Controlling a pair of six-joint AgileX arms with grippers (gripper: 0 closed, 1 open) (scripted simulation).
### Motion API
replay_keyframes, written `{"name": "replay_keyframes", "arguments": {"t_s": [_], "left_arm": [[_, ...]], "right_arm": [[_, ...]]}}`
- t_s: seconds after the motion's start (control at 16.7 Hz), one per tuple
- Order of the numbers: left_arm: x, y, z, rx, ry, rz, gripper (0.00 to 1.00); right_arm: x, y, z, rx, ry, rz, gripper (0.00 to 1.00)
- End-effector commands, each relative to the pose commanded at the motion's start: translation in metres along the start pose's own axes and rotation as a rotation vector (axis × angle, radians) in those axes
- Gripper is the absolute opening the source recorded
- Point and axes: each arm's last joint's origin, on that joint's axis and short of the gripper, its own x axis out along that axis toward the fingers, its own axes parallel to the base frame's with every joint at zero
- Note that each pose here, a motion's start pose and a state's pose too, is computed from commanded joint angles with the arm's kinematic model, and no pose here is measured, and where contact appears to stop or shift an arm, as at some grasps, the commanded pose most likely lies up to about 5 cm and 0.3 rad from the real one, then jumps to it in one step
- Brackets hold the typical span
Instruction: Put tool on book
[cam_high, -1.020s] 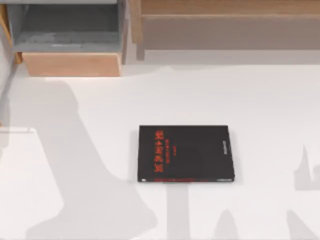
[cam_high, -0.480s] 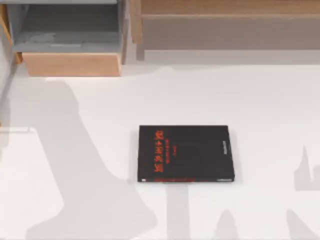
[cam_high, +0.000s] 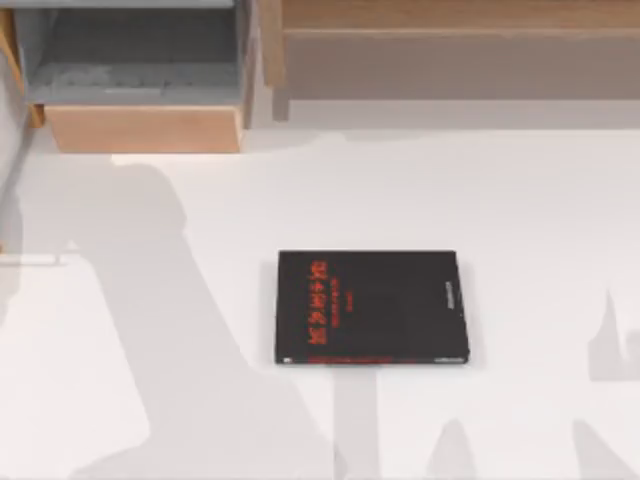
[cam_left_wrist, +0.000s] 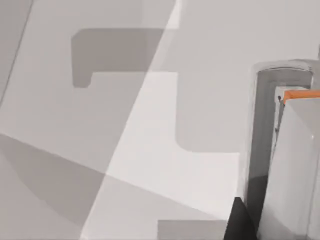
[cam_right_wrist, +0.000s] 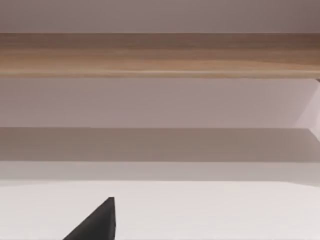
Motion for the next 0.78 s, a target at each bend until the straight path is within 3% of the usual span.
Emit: {"name": "replay_keyframes", "arguments": {"t_s": [0.36,0.78], "left_arm": [[-0.08,-0.032,-0.019,-0.08,-0.095,0.002,0.0],[-0.135,-0.134,-0.07,-0.059,-0.133,-0.049,0.0]], "right_arm": [[0.0,0.0,0.0,0.0,0.0,0.0,1.0],[0.0,0.0,0.0,0.0,0.0,0.0,1.0]]}}
